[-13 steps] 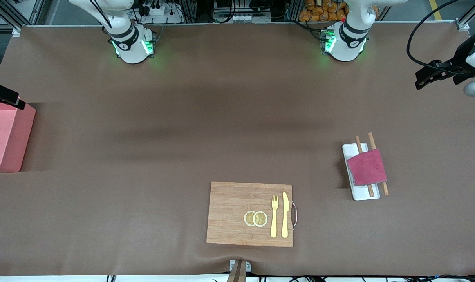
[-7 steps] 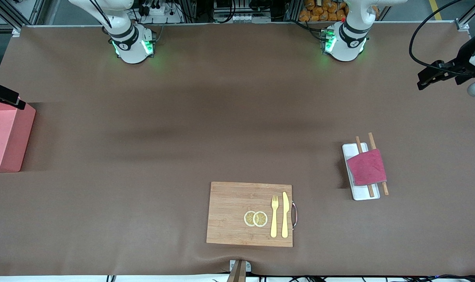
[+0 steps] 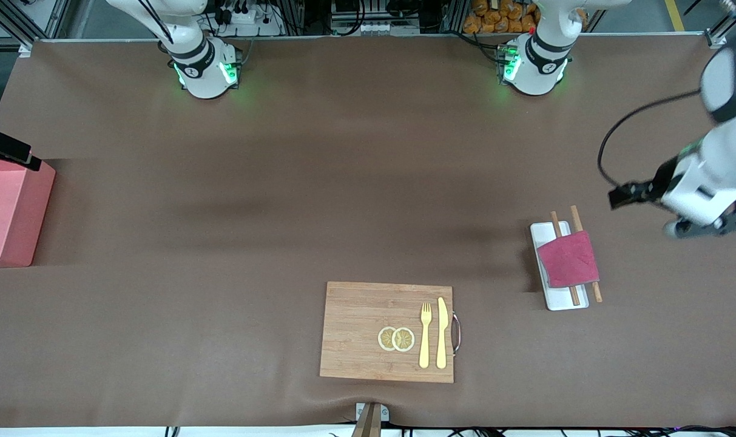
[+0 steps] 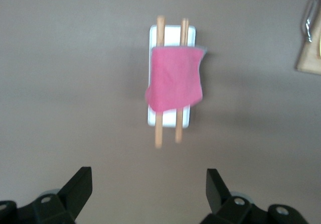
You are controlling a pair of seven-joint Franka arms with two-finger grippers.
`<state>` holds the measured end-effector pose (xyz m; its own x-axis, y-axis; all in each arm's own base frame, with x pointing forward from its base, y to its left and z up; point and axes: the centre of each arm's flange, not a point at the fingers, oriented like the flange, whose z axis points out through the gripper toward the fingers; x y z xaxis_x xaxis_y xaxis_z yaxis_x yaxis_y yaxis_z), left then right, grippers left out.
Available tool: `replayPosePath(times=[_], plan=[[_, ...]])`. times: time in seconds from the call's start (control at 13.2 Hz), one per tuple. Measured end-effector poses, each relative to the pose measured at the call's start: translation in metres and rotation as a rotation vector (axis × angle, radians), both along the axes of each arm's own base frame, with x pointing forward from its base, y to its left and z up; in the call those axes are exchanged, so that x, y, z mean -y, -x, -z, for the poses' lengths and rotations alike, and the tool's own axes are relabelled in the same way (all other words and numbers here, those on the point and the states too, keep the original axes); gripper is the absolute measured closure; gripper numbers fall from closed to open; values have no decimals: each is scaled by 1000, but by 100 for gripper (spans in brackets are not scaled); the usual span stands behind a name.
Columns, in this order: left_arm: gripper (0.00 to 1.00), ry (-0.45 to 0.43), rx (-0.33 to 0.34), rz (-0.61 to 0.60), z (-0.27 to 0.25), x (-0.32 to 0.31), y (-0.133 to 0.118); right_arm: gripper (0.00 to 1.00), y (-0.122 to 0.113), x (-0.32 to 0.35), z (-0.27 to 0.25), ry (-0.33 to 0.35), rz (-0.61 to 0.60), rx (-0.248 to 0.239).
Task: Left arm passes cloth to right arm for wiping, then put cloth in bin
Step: 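Lower the left gripper onto the pink cloth and grasp it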
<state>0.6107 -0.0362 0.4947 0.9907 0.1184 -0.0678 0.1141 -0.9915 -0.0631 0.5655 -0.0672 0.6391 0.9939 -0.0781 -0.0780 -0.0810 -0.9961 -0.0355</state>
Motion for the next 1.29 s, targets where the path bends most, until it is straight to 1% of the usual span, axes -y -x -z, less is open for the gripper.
replayPosePath(times=[0.15,0.23,0.38,0.45,0.53,0.61,0.68,0.83,0.91,0.98,1.06,1.14,1.21,1.29], plan=[[0,5,36,5,48,-1,-3,0,-1,-6,1,0,-10,-1],[0,7,43,9,66,1,-1,0,-2,-8,2,0,-14,-3],[8,8,32,10,96,1,3,0,-3,-8,4,-1,-15,-7],[10,9,30,9,109,-1,3,0,-4,-9,5,-1,-16,-8],[11,10,34,6,122,-2,2,0,-4,-9,6,-3,-17,-11],[16,12,45,3,135,-5,2,0,-6,-13,9,-4,-23,-17],[16,13,57,-3,147,-9,2,0,-9,-18,15,-6,-33,-28],[28,15,69,-9,166,-15,4,0,-19,-37,37,-12,-67,-68],[31,16,71,-10,173,-16,4,0,-26,-51,52,-20,-89,-93],[31,17,73,-11,178,-16,3,0,-34,-64,69,-32,-109,-118],[35,17,77,-10,181,-16,2,0,-41,-76,85,-38,-127,-137],[47,18,80,-10,184,-16,1,0,-47,-88,98,-40,-145,-145],[52,18,81,-9,186,-15,1,0,-52,-100,107,-40,-164,-149],[52,18,82,-10,187,-15,1,0,-53,-111,112,-40,-181,-153]])
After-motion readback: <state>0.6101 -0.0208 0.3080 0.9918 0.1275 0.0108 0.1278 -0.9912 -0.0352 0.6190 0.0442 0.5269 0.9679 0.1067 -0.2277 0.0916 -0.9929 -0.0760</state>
